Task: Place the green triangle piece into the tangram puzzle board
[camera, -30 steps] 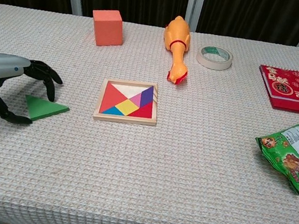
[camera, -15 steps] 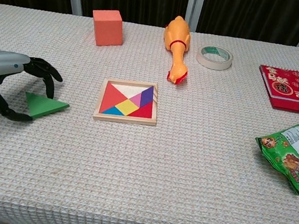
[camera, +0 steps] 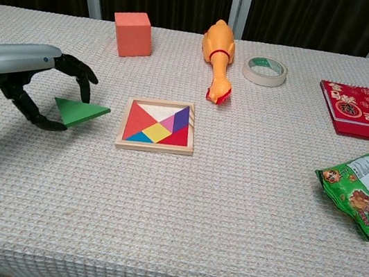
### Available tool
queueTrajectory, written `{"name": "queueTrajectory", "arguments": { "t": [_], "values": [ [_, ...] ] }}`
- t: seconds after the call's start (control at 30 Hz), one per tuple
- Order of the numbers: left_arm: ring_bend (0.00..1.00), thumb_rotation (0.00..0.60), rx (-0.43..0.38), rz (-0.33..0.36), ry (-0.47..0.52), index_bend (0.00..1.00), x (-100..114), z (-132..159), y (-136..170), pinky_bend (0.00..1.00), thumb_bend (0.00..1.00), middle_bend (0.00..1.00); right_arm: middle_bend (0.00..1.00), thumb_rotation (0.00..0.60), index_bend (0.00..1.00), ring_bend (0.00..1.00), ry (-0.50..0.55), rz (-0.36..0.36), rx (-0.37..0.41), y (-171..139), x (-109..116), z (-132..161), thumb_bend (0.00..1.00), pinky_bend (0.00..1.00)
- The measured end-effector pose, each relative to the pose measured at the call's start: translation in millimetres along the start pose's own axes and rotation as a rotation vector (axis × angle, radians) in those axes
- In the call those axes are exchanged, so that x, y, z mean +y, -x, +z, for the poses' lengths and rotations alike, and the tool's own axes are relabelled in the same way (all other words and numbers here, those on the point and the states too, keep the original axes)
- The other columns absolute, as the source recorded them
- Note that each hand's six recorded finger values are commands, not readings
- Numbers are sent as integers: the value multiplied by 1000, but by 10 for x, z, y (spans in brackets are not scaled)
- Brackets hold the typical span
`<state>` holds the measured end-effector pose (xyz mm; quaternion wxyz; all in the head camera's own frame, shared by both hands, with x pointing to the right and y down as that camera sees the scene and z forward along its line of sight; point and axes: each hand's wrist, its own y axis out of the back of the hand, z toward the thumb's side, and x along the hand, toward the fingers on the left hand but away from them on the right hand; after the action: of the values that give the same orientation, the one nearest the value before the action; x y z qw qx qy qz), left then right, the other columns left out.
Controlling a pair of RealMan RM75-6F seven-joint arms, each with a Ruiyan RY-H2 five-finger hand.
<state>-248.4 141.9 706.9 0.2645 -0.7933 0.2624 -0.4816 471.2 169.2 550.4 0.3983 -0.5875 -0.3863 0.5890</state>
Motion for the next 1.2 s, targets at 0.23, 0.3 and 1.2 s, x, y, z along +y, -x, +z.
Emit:
{"name": "queueTrajectory", "arguments": {
  "t": [0.23, 0.3, 1.2],
  "values": [
    [16, 600, 73, 24, 14, 467, 40, 127, -192, 46, 284, 166, 0, 600, 0, 0, 16, -7, -1, -24, 13, -2, 317, 0],
    [16, 600, 100, 28, 17, 468, 43, 174, -231, 46, 284, 167, 0, 600, 0, 0, 24, -7, -3, -29, 9, -10, 316, 0],
    [17, 600, 264, 17, 26, 474, 5, 794, -670, 46, 285, 172, 0, 600, 0, 0, 46, -18, -25, -87, 14, -153, 317, 0]
  ]
}}
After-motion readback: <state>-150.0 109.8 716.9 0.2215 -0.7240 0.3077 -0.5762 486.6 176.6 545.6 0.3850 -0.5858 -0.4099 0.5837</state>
